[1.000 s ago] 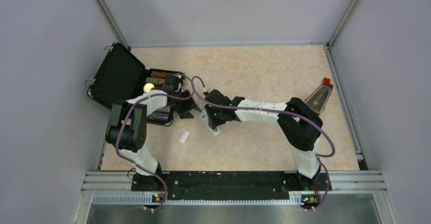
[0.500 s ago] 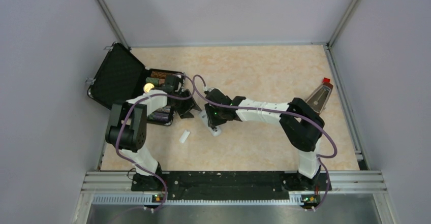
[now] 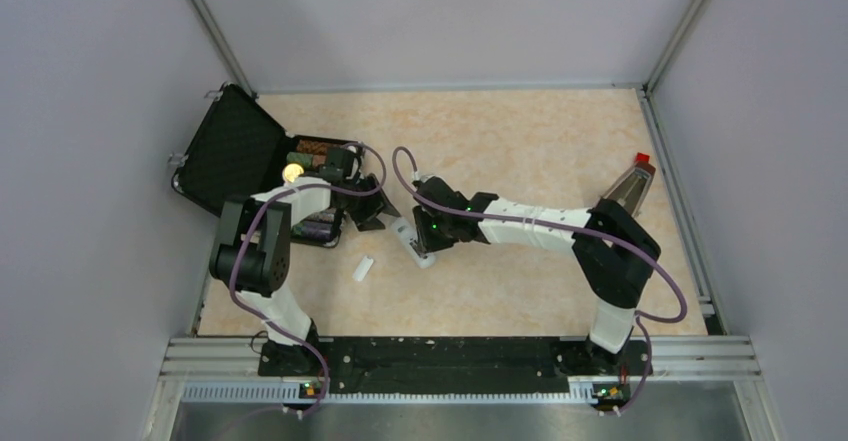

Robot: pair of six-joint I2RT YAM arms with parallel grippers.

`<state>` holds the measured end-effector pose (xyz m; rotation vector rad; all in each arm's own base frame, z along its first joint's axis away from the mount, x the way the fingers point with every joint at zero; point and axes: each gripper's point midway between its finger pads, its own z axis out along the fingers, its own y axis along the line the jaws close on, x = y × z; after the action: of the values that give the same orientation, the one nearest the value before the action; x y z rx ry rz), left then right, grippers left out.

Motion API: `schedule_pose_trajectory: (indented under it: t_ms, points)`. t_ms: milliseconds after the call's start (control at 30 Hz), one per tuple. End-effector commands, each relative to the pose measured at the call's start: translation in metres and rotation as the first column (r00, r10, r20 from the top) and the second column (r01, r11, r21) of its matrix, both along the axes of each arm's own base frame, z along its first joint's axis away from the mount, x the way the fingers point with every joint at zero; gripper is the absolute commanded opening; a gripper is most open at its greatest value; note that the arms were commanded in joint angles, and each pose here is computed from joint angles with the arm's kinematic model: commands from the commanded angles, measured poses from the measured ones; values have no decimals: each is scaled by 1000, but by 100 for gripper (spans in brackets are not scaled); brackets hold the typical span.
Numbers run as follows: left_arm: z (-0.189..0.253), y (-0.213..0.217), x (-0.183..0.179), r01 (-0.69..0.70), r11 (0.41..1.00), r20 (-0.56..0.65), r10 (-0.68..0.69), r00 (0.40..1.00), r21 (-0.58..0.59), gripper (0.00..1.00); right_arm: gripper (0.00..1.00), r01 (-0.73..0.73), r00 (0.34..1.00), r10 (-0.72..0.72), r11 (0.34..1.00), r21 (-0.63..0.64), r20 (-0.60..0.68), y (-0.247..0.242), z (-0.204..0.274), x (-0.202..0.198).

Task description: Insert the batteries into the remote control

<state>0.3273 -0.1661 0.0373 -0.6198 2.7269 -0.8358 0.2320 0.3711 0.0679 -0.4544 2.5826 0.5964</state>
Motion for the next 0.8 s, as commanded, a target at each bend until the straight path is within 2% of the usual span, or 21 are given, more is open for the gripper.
schedule_pose_trajectory:
  t_ms: [0, 300, 767]
  points:
    - [-10, -2, -3, 33, 999, 8, -33, 999, 10, 57, 23, -6, 1000, 6, 1000, 13, -15, 1, 7, -13]
    - [-18, -3, -7, 35, 999, 4, -35, 999, 20, 57, 18, 5, 1000, -5, 1000, -7, -30, 3, -1, -12]
    - [-25, 0, -12, 25, 999, -22, -24, 999, 39, 57, 15, 10, 998, -11, 1000, -25, -55, 7, -13, -10]
